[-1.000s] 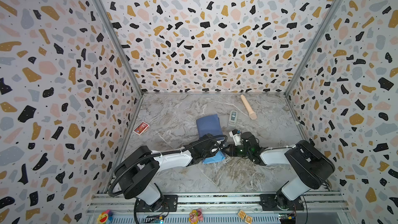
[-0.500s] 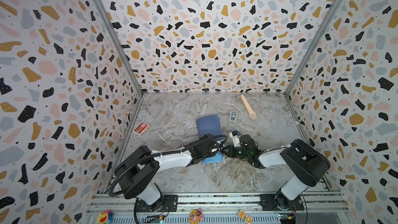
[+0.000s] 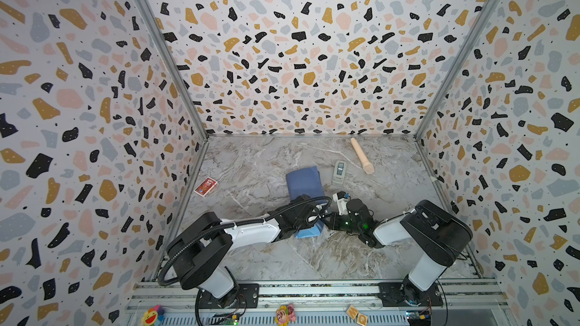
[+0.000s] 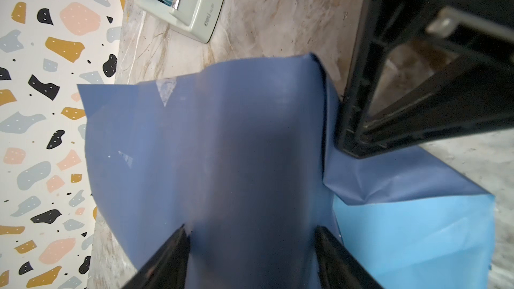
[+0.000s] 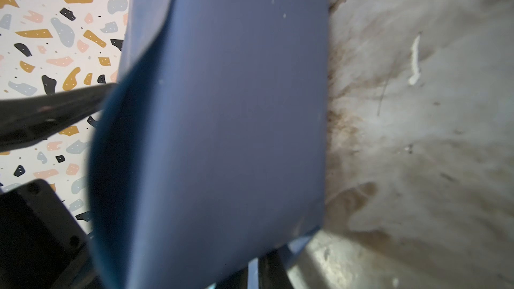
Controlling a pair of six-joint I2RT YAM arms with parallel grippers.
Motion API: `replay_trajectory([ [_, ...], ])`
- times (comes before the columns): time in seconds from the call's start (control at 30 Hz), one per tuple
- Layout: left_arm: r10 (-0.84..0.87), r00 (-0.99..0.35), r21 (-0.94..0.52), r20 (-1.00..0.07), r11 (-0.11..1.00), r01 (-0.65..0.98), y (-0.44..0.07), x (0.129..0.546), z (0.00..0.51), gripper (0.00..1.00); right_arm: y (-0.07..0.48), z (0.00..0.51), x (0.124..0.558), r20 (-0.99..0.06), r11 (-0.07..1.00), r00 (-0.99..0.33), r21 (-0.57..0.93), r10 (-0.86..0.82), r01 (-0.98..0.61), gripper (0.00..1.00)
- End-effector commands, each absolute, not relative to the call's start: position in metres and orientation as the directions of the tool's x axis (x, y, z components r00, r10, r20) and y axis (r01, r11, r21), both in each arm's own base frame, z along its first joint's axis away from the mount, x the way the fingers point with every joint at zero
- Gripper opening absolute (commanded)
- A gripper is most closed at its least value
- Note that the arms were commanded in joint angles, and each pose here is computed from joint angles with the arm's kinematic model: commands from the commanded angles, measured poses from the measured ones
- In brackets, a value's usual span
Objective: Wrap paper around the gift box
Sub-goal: 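Press the folded flap against the box end with the right gripper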
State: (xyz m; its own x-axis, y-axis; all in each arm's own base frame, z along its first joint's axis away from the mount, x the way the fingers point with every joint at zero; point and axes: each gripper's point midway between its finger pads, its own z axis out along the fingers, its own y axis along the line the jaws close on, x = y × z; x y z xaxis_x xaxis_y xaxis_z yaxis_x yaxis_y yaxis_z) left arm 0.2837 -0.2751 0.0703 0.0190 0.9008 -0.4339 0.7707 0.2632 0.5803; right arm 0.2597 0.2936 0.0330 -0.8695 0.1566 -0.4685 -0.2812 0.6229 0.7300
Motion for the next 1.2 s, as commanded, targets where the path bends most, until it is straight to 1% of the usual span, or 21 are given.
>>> replay_trajectory([
  [0.0,0.909,0.015,0.545,-0.417,0.237,0.804,-0.278,0.276,0.059,0.7,0.293,0.034,0.265,-0.49,0.626,-0.852,0.727,0.185,-0.282,0.11],
  [0.4,0.908,0.016,0.542,-0.418,0.236,0.807,-0.279,0.274,0.058,0.7,0.288,0.013,0.258,-0.49,0.672,-0.853,0.694,0.179,-0.258,0.1],
  [0.57,0.908,0.015,0.541,-0.418,0.235,0.807,-0.279,0.274,0.058,0.7,0.286,0.005,0.256,-0.48,0.674,-0.86,0.695,0.175,-0.251,0.1],
  [0.7,0.908,0.016,0.542,-0.419,0.236,0.806,-0.28,0.274,0.058,0.7,0.285,0.006,0.258,-0.508,0.678,-0.846,0.679,0.16,-0.279,0.1],
  [0.87,0.907,0.014,0.542,-0.421,0.239,0.806,-0.279,0.274,0.059,0.7,0.292,0.013,0.259,-0.533,0.658,-0.84,0.669,0.103,-0.344,0.1],
  [1.0,0.907,0.013,0.543,-0.421,0.241,0.805,-0.279,0.275,0.059,0.7,0.288,0.011,0.255,-0.525,0.655,-0.845,0.674,0.098,-0.342,0.1],
  [1.17,0.907,0.013,0.544,-0.42,0.241,0.804,-0.279,0.275,0.059,0.7,0.288,0.008,0.24,-0.501,0.64,-0.861,0.692,0.091,-0.335,0.08],
])
